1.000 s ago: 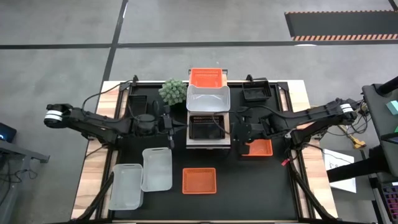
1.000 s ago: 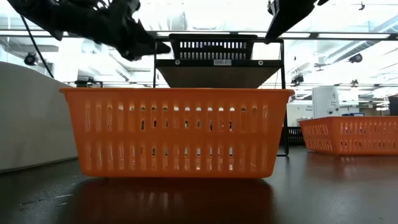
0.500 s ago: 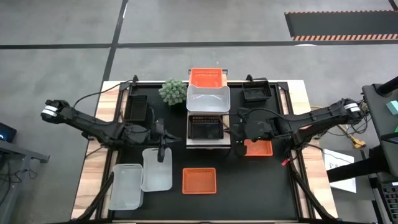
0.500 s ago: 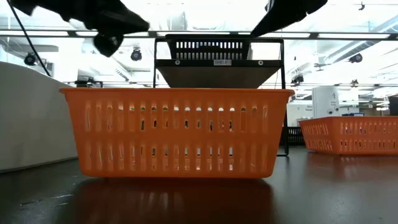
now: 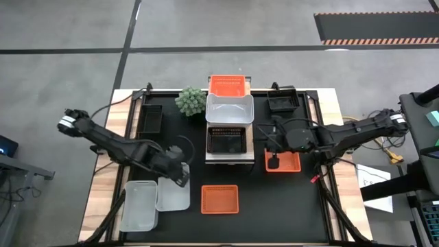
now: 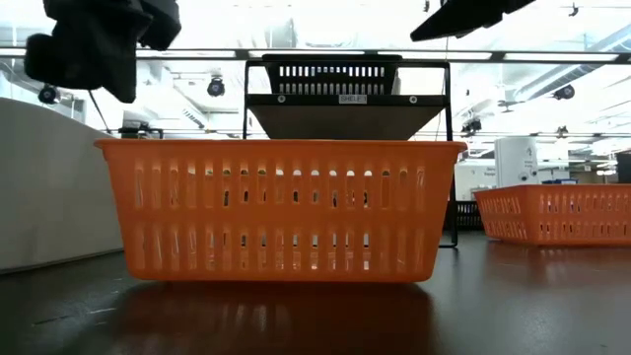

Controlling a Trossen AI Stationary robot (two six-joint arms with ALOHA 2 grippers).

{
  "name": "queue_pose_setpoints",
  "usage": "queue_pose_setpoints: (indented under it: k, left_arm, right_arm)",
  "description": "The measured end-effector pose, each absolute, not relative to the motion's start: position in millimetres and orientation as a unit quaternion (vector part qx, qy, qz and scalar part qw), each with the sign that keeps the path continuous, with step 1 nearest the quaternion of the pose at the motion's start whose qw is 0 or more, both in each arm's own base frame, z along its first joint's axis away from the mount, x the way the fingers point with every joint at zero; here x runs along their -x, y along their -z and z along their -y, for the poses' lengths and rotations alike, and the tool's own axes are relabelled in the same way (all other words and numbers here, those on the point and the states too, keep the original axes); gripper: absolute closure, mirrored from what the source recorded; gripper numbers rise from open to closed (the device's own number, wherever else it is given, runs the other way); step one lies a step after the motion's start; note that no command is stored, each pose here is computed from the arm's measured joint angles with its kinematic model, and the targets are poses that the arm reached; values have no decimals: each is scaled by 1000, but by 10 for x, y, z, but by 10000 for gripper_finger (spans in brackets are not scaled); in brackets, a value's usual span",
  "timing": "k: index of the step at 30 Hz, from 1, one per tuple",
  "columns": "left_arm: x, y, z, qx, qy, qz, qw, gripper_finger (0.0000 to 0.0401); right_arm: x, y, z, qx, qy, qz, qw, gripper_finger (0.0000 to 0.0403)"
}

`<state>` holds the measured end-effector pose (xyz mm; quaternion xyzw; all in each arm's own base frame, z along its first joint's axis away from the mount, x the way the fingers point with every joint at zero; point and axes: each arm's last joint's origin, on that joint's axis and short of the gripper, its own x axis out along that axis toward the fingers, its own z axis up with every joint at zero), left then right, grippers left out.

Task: Stack baskets on shelf by color
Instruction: Stack the right gray bin into the gray bin on the shelf

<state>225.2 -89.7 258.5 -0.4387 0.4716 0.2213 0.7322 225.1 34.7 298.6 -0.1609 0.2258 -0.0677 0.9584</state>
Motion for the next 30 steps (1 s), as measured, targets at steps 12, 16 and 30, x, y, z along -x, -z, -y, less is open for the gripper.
queue_pose_setpoints:
  k: [12,16,30]
  left_arm:
    - [-2677,-2631,1183,476,-258,-541,643,401]
    - [-2702,-2472,1303,458,-319,-562,610,401]
    - [-2727,-2417,1356,451,-328,-558,615,383]
  right_arm:
    - [-2232,-2959,-351,156,54,-241,957,394]
    - [-2230,-2961,-350,155,55,-240,957,394]
    - [-2236,-2952,-352,151,56,-241,957,394]
